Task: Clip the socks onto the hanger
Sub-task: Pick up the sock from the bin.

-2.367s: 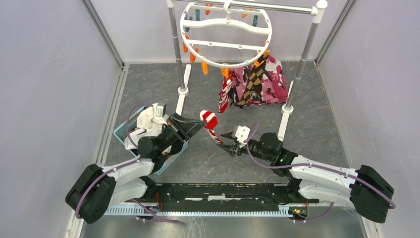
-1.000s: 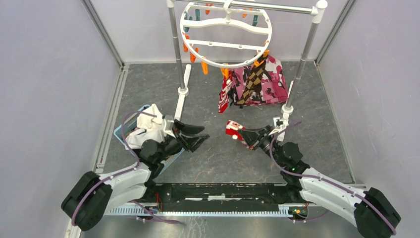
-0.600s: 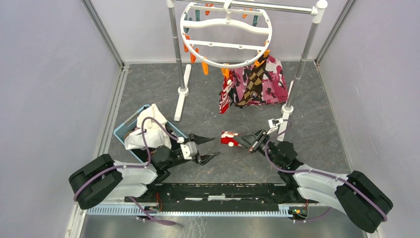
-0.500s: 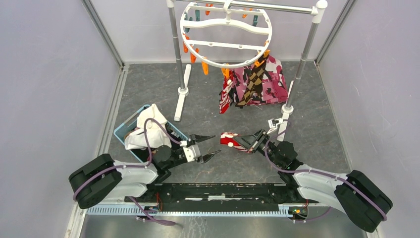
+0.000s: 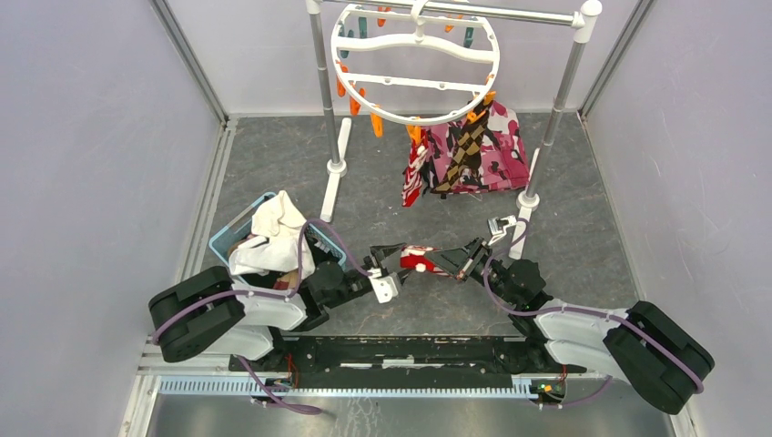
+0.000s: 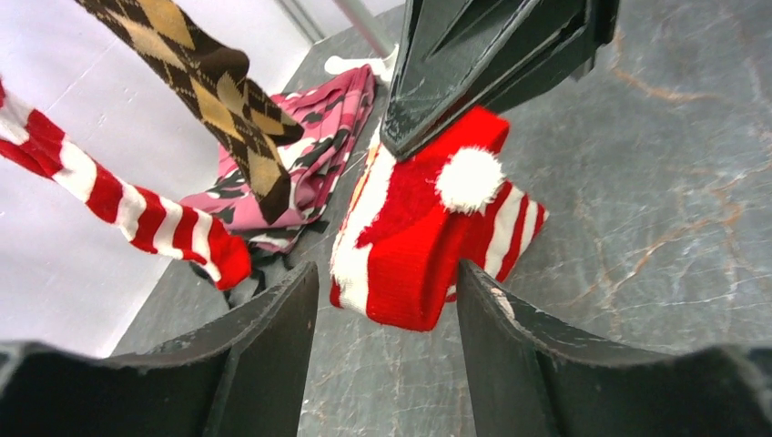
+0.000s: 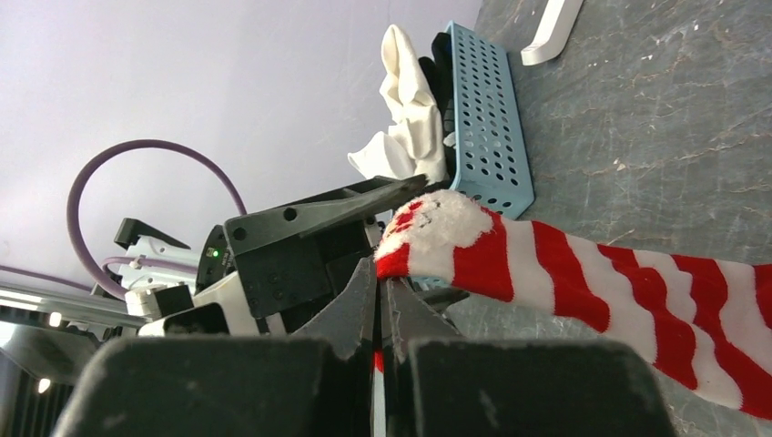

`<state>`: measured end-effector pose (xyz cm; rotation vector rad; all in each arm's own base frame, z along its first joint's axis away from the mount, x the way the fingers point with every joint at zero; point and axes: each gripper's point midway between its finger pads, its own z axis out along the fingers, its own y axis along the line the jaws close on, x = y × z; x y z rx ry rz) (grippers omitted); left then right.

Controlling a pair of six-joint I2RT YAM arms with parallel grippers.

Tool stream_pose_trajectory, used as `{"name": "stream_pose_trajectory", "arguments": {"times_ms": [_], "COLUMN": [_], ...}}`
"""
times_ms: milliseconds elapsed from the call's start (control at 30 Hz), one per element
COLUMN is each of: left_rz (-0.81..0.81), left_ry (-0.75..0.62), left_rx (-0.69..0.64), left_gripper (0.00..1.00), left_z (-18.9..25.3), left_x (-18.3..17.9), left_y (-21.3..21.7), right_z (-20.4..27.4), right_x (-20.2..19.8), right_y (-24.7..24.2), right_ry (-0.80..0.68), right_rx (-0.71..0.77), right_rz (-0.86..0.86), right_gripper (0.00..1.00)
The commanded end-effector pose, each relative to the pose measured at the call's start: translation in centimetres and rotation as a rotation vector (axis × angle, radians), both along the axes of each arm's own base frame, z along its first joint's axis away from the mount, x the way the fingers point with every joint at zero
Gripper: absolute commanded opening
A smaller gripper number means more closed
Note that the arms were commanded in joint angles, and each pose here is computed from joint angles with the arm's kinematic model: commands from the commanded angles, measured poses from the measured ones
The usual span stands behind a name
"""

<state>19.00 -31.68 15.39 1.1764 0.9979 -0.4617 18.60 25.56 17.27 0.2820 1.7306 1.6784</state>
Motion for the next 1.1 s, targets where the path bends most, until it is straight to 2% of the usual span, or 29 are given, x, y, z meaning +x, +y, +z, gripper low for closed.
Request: {"name": "stream_pose_trajectory", "arguments": {"times_ms": [0,233,433,533,733,800,833,867,1067], "left_rz": [0.084,0.044,-0.013,-0.016,0.028,0.040,0.041,0.042,0.059], "left_ry": [-0.089,-0.055,-0.032,-0.019,-0.015,-0.018,-0.019,-0.020,-0.026], "left_rx": [0.018,0.009,0.008,0.006,-0.027,-0.043,-0.044,-0.045,-0.069], "left_gripper": [0.60,0.40,0.29,0.28,0.44,0.64,0.93,0.99,1.00], "left_z": [1.2,1.4,1.3,1.2,1.3,1.6,1.6,1.7,2.1], "left_x": [1.8,1.2,0.0,-0.2,0.0,0.0,0.0,0.0,0.2], "left_y": [-0.2,-0.9,-1.4,-1.4,-0.2,0.1,0.2,0.2,0.4], "right_z": [2.5,2.0,1.8,1.8,1.7,1.7,1.7,1.7,1.7], "right_x": [-0.7,-0.7,-0.9,-0.9,-1.0,-0.9,-0.9,-0.9,-0.9], "right_y": [0.0,0.1,0.2,0.2,0.2,0.3,0.3,0.3,0.4], "right_ry": [-0.056,-0.040,-0.025,-0.020,-0.017,-0.015,-0.017,-0.015,-0.014], "right_rx": [0.087,0.077,0.083,0.090,0.089,0.089,0.089,0.088,0.089], "right_rz": [0.035,0.037,0.048,0.052,0.055,0.055,0.055,0.055,0.060], "right_gripper": [0.00,0.00,0.00,0.00,0.00,0.00,0.00,0.00,0.00]}}
